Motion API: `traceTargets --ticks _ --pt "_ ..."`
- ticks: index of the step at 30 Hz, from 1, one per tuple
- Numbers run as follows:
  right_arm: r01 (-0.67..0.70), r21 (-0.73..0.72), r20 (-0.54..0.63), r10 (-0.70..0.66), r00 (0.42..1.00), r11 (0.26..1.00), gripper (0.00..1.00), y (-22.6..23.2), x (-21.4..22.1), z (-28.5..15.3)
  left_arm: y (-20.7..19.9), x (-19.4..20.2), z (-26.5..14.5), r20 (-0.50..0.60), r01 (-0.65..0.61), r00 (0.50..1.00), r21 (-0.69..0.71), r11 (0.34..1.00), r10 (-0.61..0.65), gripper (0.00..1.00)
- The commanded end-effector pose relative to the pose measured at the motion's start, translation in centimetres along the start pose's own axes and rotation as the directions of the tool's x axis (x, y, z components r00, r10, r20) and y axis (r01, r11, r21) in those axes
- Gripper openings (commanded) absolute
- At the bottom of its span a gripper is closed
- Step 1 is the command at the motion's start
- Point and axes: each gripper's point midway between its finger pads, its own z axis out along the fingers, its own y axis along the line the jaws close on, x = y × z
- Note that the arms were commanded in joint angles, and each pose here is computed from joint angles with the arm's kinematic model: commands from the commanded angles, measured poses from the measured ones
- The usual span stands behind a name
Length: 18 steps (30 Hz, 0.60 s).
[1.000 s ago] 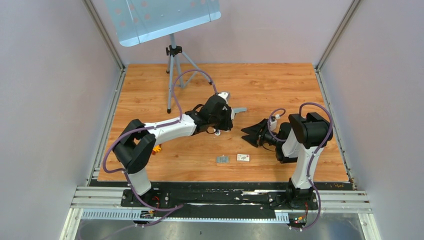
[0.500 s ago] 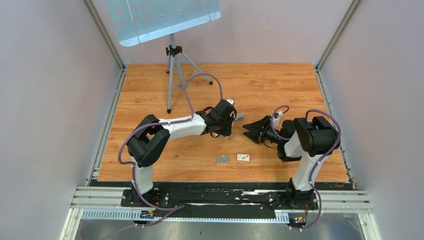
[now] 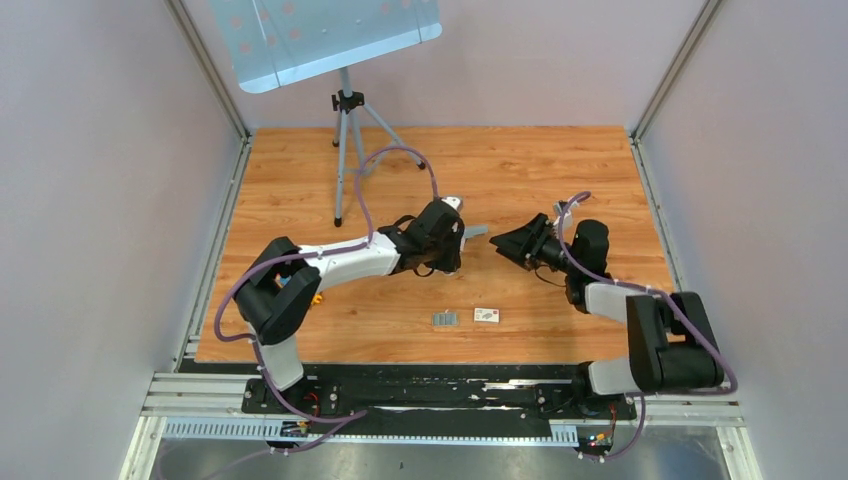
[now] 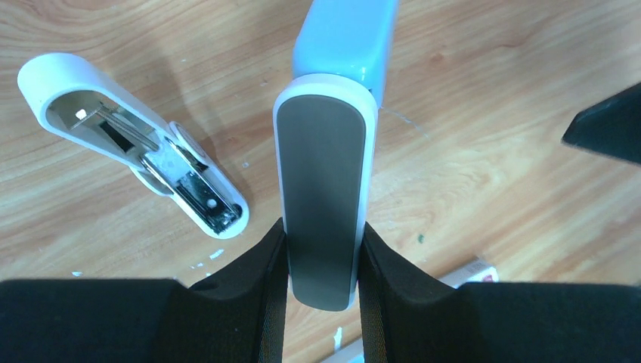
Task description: Load the staples into the stapler
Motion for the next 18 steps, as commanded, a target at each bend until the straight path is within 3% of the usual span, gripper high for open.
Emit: traceTargets --ticks 1,8,13,18 --pt "0.170 0.003 0.013 -0.170 0.985 0.985 0.66 1.7 -1.0 -0.9 -2.5 -3.3 -2.8 0.113 0.084 0.988 0.210 0.974 -0.109 0.00" --pt "0.253 -0.144 0.037 -0.250 0.967 0.957 0.74 6.1 -0.5 -1.1 -6.8 -5.6 -7.4 0.100 0.148 0.966 0.549 0.823 -0.240 0.00" --pt "0.263 -0.235 0.045 -0.260 0.964 0.936 0.76 8.2 1.0 0.0 -9.0 -6.7 -10.3 0.108 0.139 0.952 0.679 0.721 -0.286 0.00" --pt "0.252 -0.297 0.075 -0.241 0.968 0.921 0.75 10.2 0.3 0.4 -9.8 -6.3 -11.2 0.072 0.151 0.954 0.724 0.673 -0.291 0.00"
